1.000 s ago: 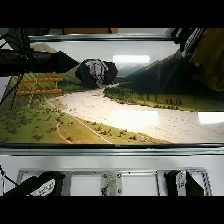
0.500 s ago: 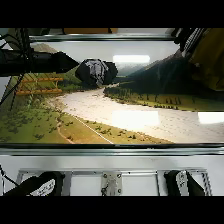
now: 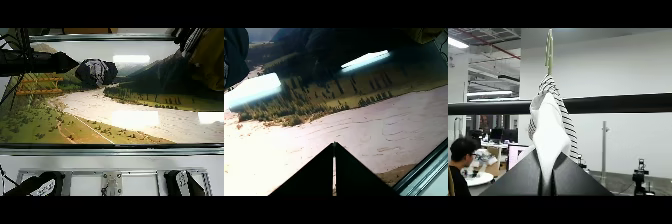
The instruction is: Fold the clothes and pants, and hang the long-sleeved shirts on hangers.
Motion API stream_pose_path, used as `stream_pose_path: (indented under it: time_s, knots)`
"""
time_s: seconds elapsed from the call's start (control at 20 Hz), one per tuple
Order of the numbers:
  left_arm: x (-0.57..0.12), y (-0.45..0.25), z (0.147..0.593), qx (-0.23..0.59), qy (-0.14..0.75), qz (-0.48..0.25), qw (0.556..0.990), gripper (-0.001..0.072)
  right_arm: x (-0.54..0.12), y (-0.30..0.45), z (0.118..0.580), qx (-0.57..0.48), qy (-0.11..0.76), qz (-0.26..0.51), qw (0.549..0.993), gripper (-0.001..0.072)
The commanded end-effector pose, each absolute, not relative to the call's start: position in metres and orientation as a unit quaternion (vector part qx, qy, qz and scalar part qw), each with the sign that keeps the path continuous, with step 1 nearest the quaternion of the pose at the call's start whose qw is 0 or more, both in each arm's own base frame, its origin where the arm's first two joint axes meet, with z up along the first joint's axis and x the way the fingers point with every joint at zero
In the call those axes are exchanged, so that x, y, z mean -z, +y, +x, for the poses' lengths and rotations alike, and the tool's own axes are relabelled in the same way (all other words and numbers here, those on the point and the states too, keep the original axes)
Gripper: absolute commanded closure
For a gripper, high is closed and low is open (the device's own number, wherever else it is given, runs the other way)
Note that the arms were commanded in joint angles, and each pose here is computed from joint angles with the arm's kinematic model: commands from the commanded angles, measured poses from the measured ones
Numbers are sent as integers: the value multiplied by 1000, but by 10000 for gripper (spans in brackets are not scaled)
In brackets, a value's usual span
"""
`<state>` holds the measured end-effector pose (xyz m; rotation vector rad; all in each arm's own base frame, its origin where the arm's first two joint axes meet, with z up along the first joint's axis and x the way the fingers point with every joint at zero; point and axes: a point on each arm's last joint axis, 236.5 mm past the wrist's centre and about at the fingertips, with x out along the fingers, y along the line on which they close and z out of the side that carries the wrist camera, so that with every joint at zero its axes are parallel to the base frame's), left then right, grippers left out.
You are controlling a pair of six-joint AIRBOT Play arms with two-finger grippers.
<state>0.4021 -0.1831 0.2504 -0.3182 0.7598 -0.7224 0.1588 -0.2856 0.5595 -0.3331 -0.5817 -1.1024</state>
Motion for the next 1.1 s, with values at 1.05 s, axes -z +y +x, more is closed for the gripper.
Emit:
stream_pose_path:
  time_s: [1.05]
  knots:
    - [-249,-184,400,346,366,-151,851,695,-481,-357,161,548,-188,-116,807,698]
